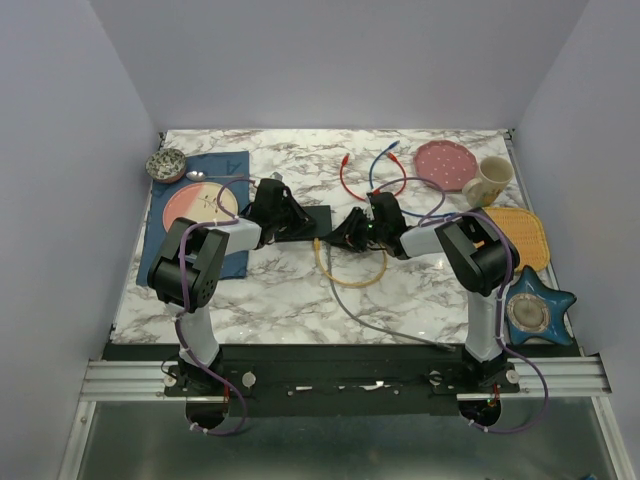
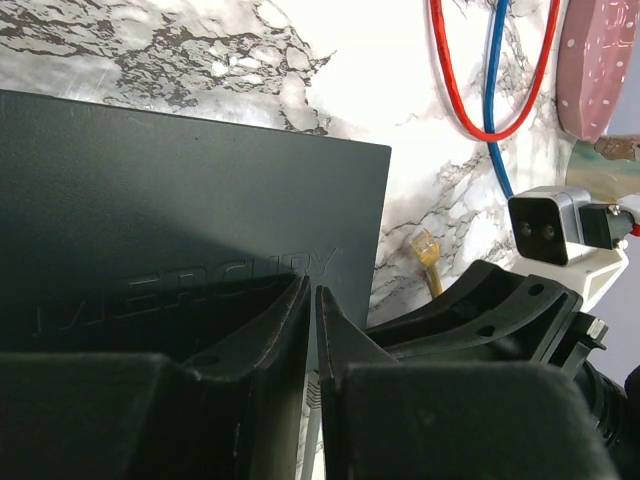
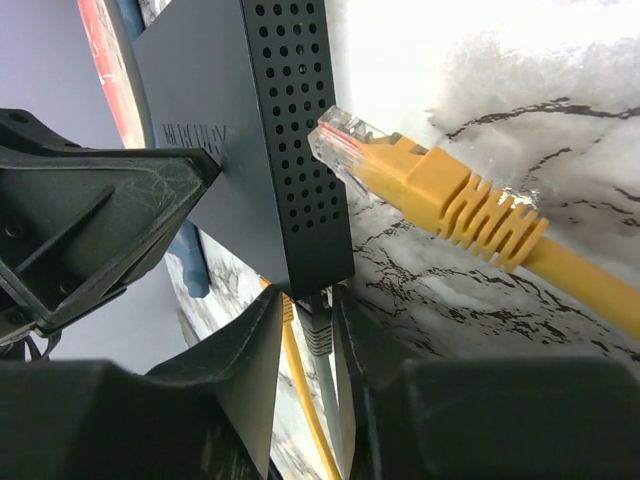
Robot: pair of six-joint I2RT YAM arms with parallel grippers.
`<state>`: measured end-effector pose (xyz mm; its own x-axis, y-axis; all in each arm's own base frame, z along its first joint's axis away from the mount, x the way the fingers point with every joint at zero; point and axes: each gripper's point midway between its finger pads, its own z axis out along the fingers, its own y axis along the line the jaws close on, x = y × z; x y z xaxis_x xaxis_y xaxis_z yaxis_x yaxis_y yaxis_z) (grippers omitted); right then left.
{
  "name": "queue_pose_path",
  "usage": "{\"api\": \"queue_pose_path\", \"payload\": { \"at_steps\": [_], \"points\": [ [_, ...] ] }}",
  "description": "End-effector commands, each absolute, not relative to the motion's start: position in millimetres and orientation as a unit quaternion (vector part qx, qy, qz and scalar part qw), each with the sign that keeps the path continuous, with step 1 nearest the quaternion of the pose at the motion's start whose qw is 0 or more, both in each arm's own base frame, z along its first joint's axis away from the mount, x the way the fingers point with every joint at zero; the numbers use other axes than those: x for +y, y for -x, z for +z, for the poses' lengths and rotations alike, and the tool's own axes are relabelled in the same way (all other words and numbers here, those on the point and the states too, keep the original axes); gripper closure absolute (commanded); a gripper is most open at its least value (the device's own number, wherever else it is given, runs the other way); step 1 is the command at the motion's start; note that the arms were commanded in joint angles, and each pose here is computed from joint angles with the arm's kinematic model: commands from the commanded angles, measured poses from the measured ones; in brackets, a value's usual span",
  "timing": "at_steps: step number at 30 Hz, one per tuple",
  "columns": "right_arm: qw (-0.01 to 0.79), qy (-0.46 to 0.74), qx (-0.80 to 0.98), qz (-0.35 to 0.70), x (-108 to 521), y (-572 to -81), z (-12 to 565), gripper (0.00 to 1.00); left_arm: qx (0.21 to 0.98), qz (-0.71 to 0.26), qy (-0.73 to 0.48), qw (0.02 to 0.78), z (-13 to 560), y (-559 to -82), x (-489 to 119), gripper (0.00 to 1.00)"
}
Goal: Pull the plug from the switch port
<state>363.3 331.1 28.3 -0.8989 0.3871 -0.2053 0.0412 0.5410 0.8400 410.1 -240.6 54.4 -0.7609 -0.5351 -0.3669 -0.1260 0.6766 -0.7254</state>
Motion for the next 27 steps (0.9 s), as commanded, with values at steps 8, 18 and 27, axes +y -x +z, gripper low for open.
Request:
{"api": "queue_pose_path", "payload": {
  "at_steps": [8, 18, 27],
  "points": [
    [0.18, -0.156, 0.863, 0.445, 327.0, -363.3, 13.3, 0.69, 0.883, -0.338, 0.191, 0.264, 40.7, -393.4, -232.7, 0.78],
    [0.176, -0.147, 0.858, 0.46, 329.9, -360.7, 12.7, 0.98, 0.884, -0.339, 0.192, 0.26, 37.4, -390.9, -232.6, 0.79],
    [0.168, -0.117, 0.863, 0.462, 331.5, -353.6, 12.4, 0.99, 0.867, -0.391, 0.196, 0.239, 48.6, -376.2, -247.4, 0.79]
  ]
}}
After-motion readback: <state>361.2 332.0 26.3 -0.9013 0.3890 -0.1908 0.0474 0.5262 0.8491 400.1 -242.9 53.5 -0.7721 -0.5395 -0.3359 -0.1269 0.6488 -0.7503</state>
